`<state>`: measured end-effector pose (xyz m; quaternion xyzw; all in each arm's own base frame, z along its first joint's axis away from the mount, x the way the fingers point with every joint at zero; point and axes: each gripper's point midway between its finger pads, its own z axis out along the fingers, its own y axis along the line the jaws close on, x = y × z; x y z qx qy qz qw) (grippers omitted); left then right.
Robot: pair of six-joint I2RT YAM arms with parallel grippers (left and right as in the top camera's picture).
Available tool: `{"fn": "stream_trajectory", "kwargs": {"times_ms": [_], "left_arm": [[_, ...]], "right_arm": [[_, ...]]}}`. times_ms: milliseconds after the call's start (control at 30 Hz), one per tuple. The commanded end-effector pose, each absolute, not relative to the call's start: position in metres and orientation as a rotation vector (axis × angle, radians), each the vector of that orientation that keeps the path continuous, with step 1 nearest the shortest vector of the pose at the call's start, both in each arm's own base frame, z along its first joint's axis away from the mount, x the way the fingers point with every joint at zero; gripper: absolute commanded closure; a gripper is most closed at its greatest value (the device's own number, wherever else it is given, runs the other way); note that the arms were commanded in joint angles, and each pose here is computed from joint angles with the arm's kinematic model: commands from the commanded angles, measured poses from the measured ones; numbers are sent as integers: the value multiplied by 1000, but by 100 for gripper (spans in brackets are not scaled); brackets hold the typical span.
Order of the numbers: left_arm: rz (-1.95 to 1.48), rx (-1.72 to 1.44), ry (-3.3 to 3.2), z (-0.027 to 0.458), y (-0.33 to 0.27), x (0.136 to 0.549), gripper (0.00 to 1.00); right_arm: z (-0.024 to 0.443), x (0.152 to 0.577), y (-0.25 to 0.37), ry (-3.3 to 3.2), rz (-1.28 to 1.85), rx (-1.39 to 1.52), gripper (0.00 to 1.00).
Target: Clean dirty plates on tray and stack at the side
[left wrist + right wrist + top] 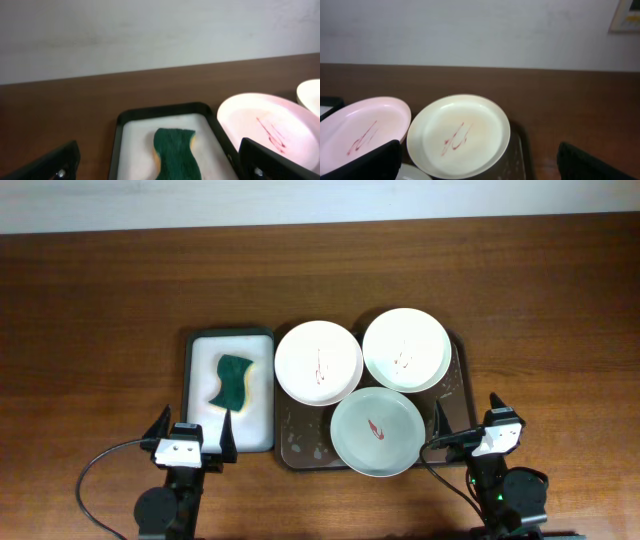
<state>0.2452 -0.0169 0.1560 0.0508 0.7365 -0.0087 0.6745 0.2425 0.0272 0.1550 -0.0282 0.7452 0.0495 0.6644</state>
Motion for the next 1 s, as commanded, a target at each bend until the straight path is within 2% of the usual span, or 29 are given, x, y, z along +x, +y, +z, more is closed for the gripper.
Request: {"fn": "stream_trajectory", "kwargs": {"times_ms": [0, 233, 600, 800, 967], "left_arm": [[-49, 106, 1734, 153, -18, 243, 1], [-40, 98, 1887, 177, -16, 245, 1], [-104, 131, 2256, 211, -25, 275, 1], [-211, 166, 2420, 199, -39, 274, 1], [-183, 163, 2340, 201, -38, 316, 0]], "right_arm": [[156, 238, 31, 1756, 194, -7, 1], [178, 231, 41, 1973, 261, -3, 1], [213, 230, 45, 2470, 252, 14, 1], [217, 236, 60, 2558, 350, -13, 1], [203, 242, 61, 2623, 346, -4, 1]]}}
